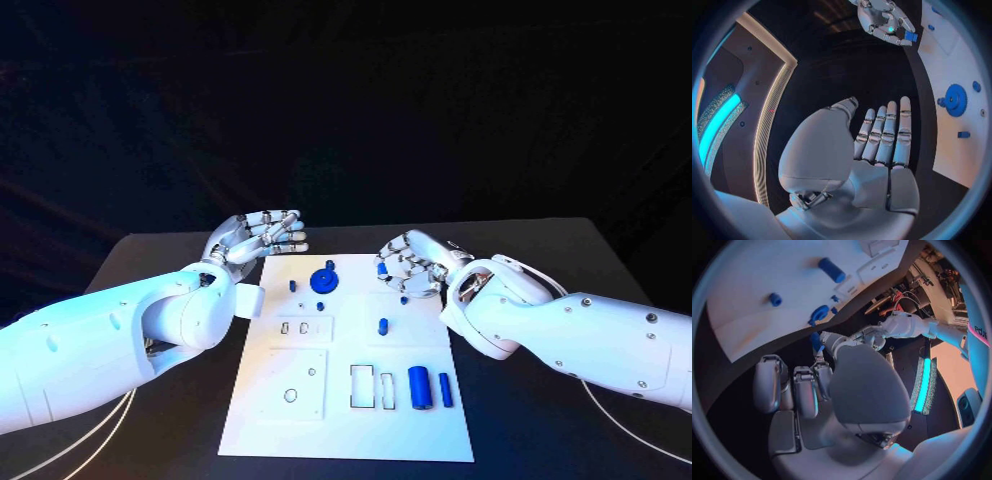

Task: Assemble the parts on the task board

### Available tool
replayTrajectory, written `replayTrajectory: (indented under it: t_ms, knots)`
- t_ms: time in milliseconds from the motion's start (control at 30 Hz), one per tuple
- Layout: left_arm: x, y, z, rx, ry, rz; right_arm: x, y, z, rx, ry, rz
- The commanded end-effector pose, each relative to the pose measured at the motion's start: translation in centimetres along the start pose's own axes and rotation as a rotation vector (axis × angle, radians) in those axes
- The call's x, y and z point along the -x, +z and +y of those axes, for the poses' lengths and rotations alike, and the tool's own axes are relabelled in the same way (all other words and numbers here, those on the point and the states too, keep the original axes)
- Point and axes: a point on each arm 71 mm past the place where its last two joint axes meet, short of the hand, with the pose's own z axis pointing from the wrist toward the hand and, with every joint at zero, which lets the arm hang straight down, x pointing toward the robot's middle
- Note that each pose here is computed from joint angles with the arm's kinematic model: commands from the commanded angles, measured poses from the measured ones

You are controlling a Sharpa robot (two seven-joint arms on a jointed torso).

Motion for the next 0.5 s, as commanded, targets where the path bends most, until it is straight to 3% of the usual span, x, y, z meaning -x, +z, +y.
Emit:
replayTrajectory:
  t_ms: [33,500]
  knots:
    - [0.04,0.32,0.21,-0.004,-0.007,0.003,-1.5,0.4,1.5,-0.02,0.018,0.05]
    - [0.89,1.35,1.05,0.001,0.012,-0.028,-7.1,2.0,6.7,0.058,-0.005,0.179]
